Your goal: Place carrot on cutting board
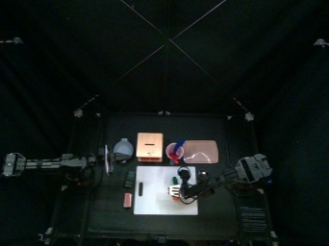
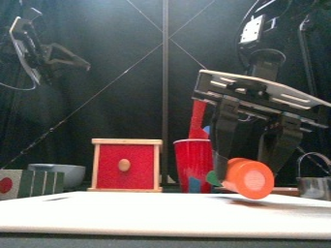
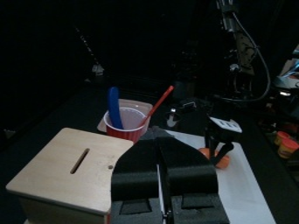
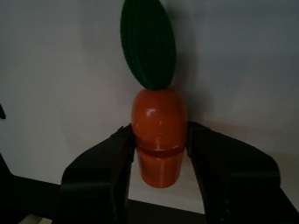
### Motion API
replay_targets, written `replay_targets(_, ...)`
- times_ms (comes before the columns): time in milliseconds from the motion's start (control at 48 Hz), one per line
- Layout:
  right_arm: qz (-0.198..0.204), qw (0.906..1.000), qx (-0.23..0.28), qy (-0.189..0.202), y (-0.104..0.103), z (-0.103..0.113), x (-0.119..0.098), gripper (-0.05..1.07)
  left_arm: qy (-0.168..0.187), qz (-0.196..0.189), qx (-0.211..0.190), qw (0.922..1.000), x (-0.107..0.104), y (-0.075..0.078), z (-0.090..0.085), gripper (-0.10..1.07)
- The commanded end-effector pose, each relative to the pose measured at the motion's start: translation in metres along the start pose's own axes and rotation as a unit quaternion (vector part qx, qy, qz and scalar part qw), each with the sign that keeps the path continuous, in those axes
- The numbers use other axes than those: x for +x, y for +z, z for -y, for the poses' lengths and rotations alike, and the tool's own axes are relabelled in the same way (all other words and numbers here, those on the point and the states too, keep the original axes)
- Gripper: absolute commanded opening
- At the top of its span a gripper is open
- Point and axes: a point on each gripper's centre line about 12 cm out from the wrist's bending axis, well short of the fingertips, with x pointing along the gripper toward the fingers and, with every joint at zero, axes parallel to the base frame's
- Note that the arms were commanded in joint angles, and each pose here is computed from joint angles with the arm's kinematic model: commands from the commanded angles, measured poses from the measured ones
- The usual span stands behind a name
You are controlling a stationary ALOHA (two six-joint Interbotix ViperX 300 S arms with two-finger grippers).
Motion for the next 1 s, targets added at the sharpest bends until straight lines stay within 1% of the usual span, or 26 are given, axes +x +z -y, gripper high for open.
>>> replay_targets(0, -0.002, 0.9998, 0.003, 0.019, 0.002, -0.01, -0.011, 0.64, 0.001, 0.012, 0.001, 0.9999, 0.002, 0.008, 0.0, 0.01)
replay_targets(83, -0.001, 0.9998, 0.001, 0.018, 0.003, -0.008, -0.012, 0.7, 0.001, 0.012, 0.001, 0.9999, 0.002, 0.008, 0.0, 0.01)
replay_targets(188, 0.0, 0.9999, 0.001, 0.017, 0.004, -0.005, -0.014, 0.81, 0.001, 0.012, 0.001, 0.9999, 0.002, 0.008, 0.0, 0.01)
replay_targets(292, 0.002, 0.9998, -0.002, 0.02, 0.006, -0.004, -0.018, 0.88, 0.001, 0.012, 0.001, 0.9999, 0.002, 0.008, 0.0, 0.01)
replay_targets(396, 0.006, 0.9995, -0.009, 0.03, 0.008, -0.007, -0.026, 0.9, 0.001, 0.012, 0.001, 0.9999, 0.002, 0.008, 0.0, 0.01)
replay_targets(583, 0.023, 0.9981, -0.027, 0.05, 0.013, -0.011, -0.048, 0.9, 0.002, 0.013, 0.001, 0.9999, 0.003, 0.008, 0.0, 0.01)
replay_targets(688, 0.042, 0.9945, -0.05, 0.081, 0.019, -0.017, -0.069, 0.9, 0.002, 0.013, 0.001, 0.9999, 0.003, 0.009, 0.0, 0.01)
replay_targets(771, 0.065, 0.9874, -0.088, 0.114, 0.023, -0.02, -0.09, 0.9, 0.002, 0.015, 0.0, 0.9999, 0.003, 0.01, 0.0, 0.01)
replay_targets(833, 0.091, 0.978, -0.129, 0.136, 0.024, -0.017, -0.103, 0.9, 0.001, 0.016, 0.0, 0.9999, 0.003, 0.011, 0.0, 0.01)
replay_targets(896, 0.116, 0.9667, -0.167, 0.156, 0.028, -0.011, -0.113, 0.9, 0.0, 0.018, -0.001, 0.9998, 0.004, 0.013, 0.001, 0.01)
replay_targets(917, 0.126, 0.9606, -0.184, 0.166, 0.029, -0.008, -0.118, 0.89, -0.001, 0.02, 0.0, 0.9998, 0.004, 0.014, 0.001, 0.01)
replay_targets(979, 0.141, 0.9474, -0.217, 0.188, 0.033, 0.001, -0.128, 0.89, -0.002, 0.024, -0.001, 0.9997, 0.005, 0.017, 0.002, 0.01)
